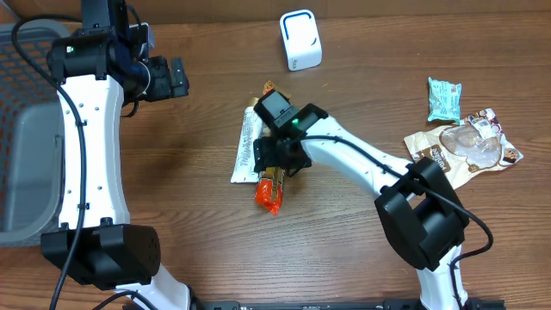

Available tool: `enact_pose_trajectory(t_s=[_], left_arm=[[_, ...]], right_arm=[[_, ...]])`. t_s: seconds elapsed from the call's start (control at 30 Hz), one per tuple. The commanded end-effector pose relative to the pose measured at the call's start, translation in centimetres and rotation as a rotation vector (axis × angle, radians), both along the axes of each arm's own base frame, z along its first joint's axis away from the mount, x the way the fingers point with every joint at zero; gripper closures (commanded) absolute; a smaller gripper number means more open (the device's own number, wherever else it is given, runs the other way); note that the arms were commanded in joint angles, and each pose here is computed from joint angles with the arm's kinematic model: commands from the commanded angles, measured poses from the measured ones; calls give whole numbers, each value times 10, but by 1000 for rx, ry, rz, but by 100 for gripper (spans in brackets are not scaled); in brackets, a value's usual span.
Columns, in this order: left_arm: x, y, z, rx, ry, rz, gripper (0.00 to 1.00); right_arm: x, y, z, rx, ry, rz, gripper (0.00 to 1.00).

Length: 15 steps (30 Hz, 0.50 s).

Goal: Scan the item barcode
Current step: 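Reach the right gripper to the spaghetti pack and grasp it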

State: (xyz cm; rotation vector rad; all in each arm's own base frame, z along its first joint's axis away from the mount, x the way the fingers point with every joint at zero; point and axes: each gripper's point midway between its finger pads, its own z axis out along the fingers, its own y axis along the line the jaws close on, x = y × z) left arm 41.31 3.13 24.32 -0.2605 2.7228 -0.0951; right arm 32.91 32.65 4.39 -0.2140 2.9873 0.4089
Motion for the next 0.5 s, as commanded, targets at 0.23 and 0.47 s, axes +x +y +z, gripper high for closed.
enact_pose_trajectory(t_s=[0.23,0.47], left_arm=[[1,-4,5,7,-16,-23,0],[1,-4,5,7,-16,-23,0]], right_arm=[[-10,-10,-43,-197,-85,-15,41],[-7,-11,-31,-216,-91,-3,76]])
